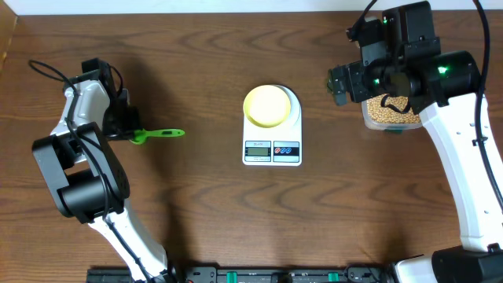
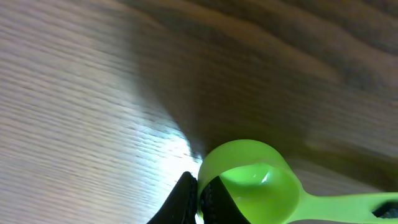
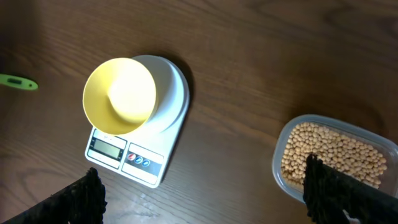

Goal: Scoop item into bowl and weigh 50g on scale
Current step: 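Move the left gripper to the green scoop and grasp its handle, then lift the green scoop with the left gripper toward the right gripper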

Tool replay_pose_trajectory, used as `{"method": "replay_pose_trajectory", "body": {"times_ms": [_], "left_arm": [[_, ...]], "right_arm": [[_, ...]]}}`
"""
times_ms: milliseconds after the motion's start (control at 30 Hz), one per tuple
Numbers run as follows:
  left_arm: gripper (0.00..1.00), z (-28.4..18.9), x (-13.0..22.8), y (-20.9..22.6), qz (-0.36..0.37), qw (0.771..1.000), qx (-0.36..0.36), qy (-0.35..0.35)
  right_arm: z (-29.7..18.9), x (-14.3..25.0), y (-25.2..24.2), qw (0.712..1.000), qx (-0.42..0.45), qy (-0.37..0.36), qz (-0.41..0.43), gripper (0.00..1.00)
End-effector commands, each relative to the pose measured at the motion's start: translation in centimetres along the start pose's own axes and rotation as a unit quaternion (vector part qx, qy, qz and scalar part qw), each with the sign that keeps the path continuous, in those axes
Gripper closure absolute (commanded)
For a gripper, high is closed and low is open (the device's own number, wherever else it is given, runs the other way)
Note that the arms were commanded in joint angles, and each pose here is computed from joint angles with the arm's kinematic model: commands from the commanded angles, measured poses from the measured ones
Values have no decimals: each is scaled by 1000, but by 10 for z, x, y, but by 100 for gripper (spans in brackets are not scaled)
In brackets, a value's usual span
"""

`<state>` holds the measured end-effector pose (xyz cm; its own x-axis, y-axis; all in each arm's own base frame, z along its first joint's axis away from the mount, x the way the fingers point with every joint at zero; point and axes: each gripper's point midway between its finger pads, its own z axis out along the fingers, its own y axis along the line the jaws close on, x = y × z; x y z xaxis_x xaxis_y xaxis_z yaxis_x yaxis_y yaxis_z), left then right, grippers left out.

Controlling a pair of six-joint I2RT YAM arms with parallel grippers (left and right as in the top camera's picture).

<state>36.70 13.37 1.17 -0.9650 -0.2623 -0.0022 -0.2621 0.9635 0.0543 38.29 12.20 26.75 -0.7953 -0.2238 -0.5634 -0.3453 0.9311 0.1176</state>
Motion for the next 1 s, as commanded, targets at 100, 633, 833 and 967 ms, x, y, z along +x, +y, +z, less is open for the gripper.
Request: {"method": "replay_pose_trajectory", "body": {"times_ms": [100, 633, 833, 967], "left_arm": [[93, -68, -12, -47, -10, 987, 142, -69], [93, -237, 26, -196, 102, 889, 405, -185], [93, -252, 40, -244, 141, 868, 442, -177], [93, -262, 45, -269, 155, 856, 459, -181]], "right_arm": [[-9, -12, 5, 1000, -7, -28, 10, 1], [-56, -48, 117, 931, -351, -100, -14, 1], [-60, -47, 127, 924, -368, -99, -23, 3], [-60, -43, 138, 921, -376, -94, -32, 5]]}}
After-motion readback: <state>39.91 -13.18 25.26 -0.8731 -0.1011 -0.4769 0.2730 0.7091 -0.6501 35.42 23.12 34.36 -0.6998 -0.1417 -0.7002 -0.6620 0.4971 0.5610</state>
